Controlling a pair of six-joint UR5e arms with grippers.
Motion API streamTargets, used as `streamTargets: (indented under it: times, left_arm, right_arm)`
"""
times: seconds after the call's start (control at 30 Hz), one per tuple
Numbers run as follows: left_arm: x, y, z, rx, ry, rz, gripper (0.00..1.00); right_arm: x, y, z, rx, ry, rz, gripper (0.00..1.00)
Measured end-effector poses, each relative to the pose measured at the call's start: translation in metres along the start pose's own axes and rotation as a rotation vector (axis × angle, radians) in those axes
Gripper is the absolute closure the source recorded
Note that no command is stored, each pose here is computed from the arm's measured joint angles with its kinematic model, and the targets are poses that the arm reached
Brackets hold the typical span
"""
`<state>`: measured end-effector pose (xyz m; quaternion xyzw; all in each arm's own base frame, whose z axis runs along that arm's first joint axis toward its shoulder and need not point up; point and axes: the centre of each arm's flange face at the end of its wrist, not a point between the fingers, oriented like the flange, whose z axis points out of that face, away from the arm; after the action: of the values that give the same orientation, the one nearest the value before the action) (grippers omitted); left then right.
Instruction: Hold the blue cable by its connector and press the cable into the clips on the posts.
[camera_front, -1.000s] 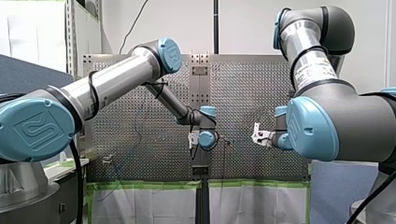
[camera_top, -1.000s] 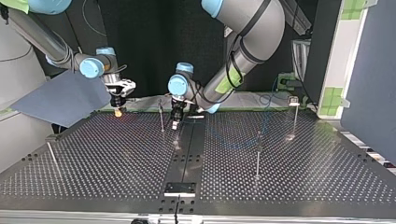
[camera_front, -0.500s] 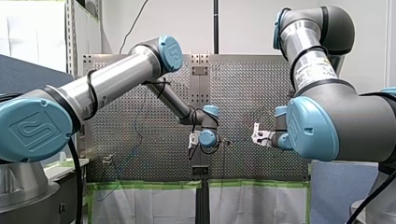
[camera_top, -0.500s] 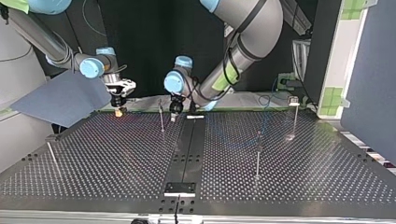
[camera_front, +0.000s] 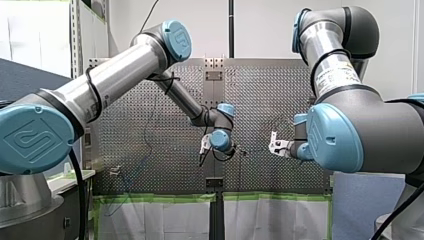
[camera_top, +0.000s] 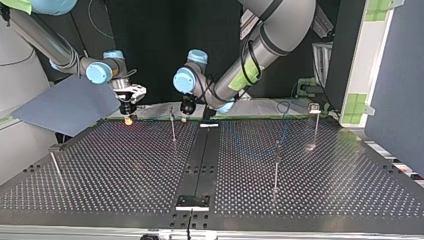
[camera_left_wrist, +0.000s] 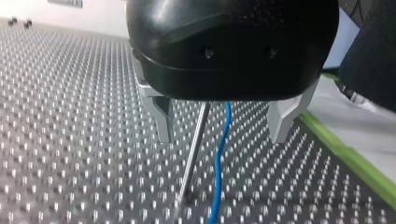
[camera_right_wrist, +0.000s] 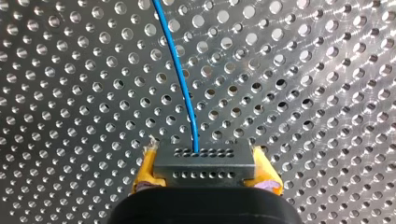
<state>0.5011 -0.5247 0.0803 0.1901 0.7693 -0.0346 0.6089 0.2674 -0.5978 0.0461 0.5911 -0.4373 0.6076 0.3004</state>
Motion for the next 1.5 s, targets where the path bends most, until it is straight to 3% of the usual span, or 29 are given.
streamTargets:
  times: [0.37, 0.5, 0.63, 1.17, 1.5]
  left_arm:
    - [0.034, -0.041, -0.049, 0.046, 0.044, 0.036, 0.00]
    - [0.045, -0.045, -0.060, 0.050, 0.061, 0.043, 0.00]
    - [0.046, -0.046, -0.061, 0.047, 0.052, 0.028, 0.00]
    - [0.035, -0.051, -0.049, 0.045, -0.064, -0.034, 0.00]
    - [0.032, -0.057, -0.051, 0.049, -0.087, -0.044, 0.00]
  right_arm:
    - [-0.001, -0.001, -0.001, 0.003, -0.007, -0.001, 1.00]
    - [-0.001, -0.001, -0.001, 0.003, -0.007, 0.000, 1.00]
    - [-0.001, -0.001, -0.001, 0.003, -0.006, 0.001, 1.00]
    - [0.000, 0.002, 0.000, -0.001, -0.004, 0.002, 1.00]
    - [0.000, 0.002, 0.000, -0.002, -0.003, 0.003, 1.00]
